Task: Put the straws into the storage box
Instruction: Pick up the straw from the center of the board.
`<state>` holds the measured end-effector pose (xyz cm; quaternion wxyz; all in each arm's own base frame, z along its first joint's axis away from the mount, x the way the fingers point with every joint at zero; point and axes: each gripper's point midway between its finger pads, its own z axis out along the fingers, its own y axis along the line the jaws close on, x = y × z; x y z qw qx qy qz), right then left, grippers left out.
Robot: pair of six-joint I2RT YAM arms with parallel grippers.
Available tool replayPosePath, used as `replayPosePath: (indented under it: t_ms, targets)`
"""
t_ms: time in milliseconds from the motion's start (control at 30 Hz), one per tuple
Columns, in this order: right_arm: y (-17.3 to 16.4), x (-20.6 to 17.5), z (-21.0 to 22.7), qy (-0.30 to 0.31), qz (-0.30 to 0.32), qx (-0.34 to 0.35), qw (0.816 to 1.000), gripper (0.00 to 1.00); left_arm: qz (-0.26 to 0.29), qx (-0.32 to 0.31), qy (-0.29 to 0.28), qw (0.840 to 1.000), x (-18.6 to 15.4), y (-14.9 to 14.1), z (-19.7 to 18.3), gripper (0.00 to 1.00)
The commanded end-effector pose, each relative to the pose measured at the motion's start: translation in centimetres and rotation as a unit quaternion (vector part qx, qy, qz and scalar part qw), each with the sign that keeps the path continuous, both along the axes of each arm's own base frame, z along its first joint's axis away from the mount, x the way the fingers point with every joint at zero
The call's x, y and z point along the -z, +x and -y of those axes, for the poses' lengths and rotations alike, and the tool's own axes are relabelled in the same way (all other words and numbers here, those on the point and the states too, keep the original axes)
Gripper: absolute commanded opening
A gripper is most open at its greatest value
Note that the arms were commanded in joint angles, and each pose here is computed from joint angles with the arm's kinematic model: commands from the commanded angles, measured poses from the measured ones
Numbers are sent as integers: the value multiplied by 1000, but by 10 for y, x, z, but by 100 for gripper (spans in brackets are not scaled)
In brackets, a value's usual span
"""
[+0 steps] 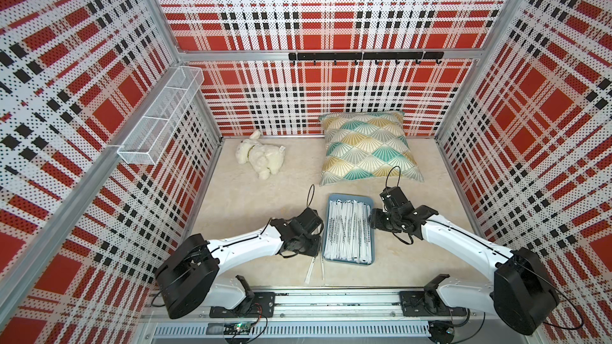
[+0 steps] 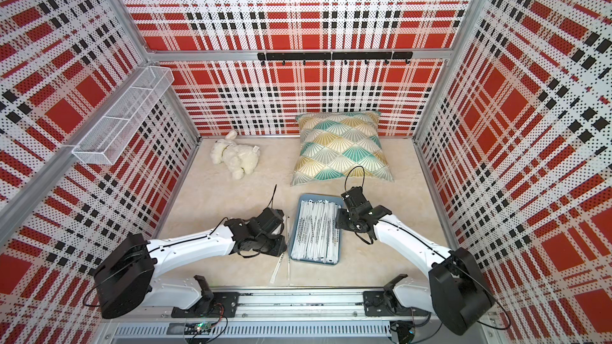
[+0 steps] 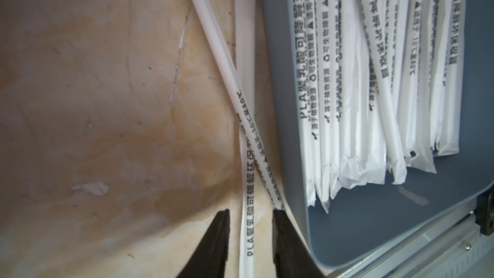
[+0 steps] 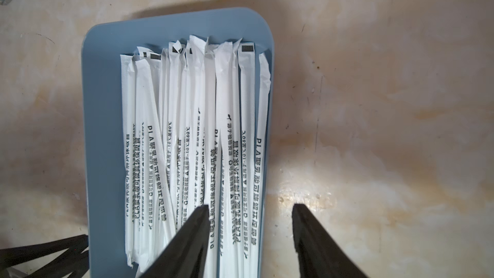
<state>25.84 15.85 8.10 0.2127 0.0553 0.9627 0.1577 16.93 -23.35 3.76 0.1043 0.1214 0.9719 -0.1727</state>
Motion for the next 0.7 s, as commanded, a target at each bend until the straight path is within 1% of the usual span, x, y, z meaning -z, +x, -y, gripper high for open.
replayPosePath:
  t_ms: [0, 233, 333, 433, 533, 667]
  targets:
    - [6, -8, -4, 0, 14, -5, 1000, 57, -6, 0, -8, 1000, 2, -5, 3, 33]
    - [6, -8, -4, 2, 15, -4, 1000, 57, -7, 5, 2, 1000, 12, -4, 7, 29]
    - [6, -9, -4, 3, 15, -4, 1000, 57, -4, 16, 21, 1000, 19, -7, 11, 29]
    - [6, -9, -4, 3, 17, -5, 1000, 57, -5, 16, 59, 998, 32, -8, 2, 27]
    - [7, -9, -6, 7, 16, -7, 1000, 57, 4, 1, 102, 995, 36, -1, -16, 19]
    - [10, -10, -10, 10, 18, -10, 1000, 57, 16, -56, 127, 990, 27, 19, -47, 4]
